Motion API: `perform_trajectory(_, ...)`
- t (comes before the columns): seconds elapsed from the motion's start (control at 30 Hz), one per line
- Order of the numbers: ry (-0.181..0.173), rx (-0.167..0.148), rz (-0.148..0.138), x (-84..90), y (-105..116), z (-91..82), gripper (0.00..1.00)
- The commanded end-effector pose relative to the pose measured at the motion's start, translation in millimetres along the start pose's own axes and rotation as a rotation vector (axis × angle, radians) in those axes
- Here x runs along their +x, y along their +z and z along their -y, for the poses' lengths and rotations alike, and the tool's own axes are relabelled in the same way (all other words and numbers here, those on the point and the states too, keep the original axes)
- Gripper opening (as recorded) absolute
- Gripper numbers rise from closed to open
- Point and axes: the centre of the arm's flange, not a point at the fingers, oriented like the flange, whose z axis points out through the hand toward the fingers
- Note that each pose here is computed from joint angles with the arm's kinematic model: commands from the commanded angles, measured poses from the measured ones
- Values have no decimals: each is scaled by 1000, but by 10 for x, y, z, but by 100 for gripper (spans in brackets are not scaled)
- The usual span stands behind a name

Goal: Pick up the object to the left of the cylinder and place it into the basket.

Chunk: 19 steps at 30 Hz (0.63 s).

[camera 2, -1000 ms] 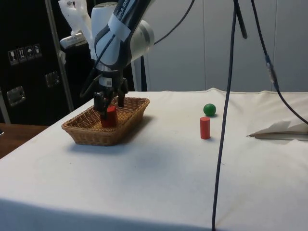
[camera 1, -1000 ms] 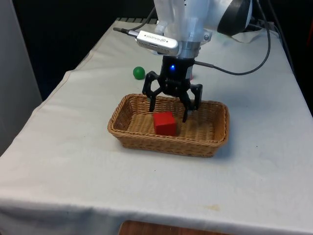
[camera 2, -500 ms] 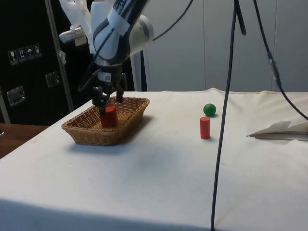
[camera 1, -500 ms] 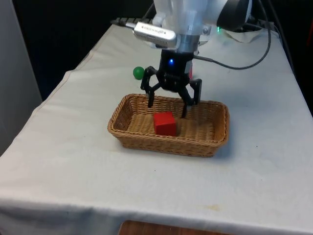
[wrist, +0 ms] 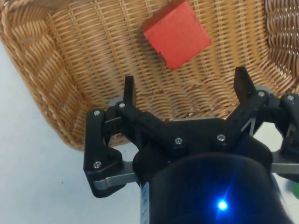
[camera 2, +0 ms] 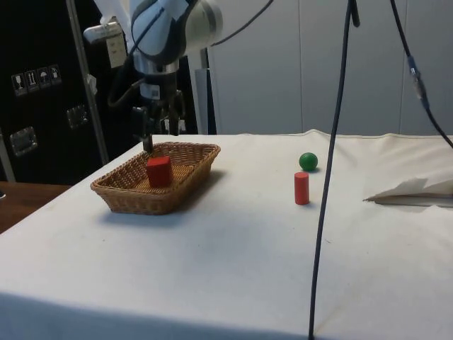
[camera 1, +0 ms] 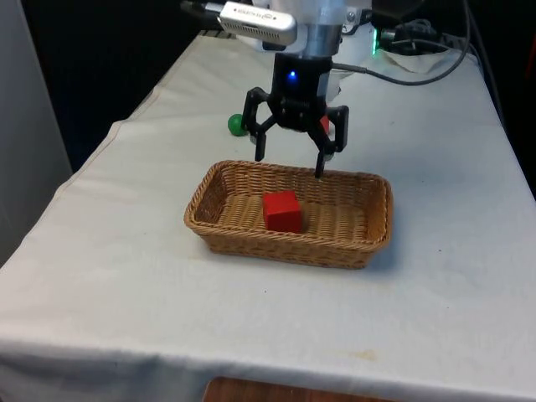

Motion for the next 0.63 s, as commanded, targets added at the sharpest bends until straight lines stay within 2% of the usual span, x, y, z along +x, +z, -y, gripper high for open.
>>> perform_trajectory(0.0, -2, 2, 16, 3, -44, -4, 100)
perform_trajectory(0.03, 0, 2, 5, 2, -16, 4, 100)
perform_trajectory(0.07, -1, 4, 20, 7, -62, -7, 100)
perform_trajectory(0.23, 0, 17, 44, 32, -167, -16, 100)
perform_trajectory(0.27, 2, 16, 34, 36, -141, -12, 100)
perform_trajectory(0.3, 1, 18, 49, 34, -179, -19, 100)
perform_trajectory(0.57, 1, 32, 93, 60, -268, -15, 100)
perform_trajectory(0.6, 3, 30, 86, 64, -257, -16, 100)
